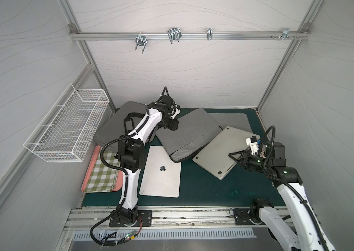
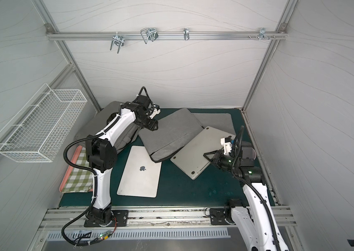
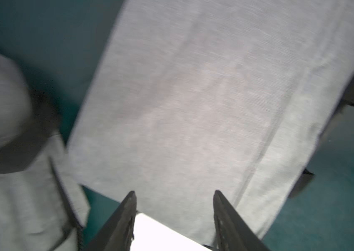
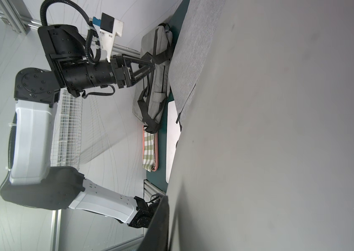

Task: Open the zippered laptop bag and take out the laptop
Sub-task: Pick up the zippered laptop bag.

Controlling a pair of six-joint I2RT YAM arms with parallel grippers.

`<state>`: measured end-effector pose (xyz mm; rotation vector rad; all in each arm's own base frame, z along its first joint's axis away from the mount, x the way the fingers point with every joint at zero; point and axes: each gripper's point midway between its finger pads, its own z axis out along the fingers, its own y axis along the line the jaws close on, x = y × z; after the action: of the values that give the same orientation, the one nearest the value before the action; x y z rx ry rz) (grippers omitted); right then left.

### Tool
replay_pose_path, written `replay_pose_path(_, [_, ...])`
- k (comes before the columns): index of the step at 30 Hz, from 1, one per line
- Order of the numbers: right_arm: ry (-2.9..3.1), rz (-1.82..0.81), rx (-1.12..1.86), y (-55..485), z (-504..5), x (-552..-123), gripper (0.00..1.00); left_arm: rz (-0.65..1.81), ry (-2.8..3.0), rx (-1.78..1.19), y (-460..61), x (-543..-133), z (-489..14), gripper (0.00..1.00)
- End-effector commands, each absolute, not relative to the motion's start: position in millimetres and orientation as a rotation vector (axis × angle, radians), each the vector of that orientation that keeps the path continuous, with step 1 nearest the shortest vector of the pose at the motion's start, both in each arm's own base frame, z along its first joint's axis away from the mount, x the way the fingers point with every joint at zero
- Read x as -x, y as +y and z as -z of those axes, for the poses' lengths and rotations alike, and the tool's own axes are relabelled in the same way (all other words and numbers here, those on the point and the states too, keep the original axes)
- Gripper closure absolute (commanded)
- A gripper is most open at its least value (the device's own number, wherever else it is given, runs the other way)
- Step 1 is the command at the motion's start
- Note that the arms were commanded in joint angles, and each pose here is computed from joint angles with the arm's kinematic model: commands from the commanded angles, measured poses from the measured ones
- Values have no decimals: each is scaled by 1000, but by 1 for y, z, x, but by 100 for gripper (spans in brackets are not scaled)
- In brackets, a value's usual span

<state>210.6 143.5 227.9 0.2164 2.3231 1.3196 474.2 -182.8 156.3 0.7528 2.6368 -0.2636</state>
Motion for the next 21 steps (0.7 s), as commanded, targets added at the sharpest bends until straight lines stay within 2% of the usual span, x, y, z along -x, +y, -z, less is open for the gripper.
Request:
replay_pose_path(1, [2115, -1330, 63, 159, -280, -223, 100, 219, 2575, -828, -171, -500, -151, 41])
replay_pose_path(6, [2148, -1324, 58, 164, -272, -227, 100, 235, 2615, -797, -154, -521, -128, 35])
replay_pose_path(12, [2186, -1325, 52, 165, -263, -229, 100, 257, 2657, -748, -146, -541, -100, 34])
replay_pose_path(21, [2210, -1340, 39, 167, -255, -233, 100, 345, 2699, -731, -137, -548, -65, 33])
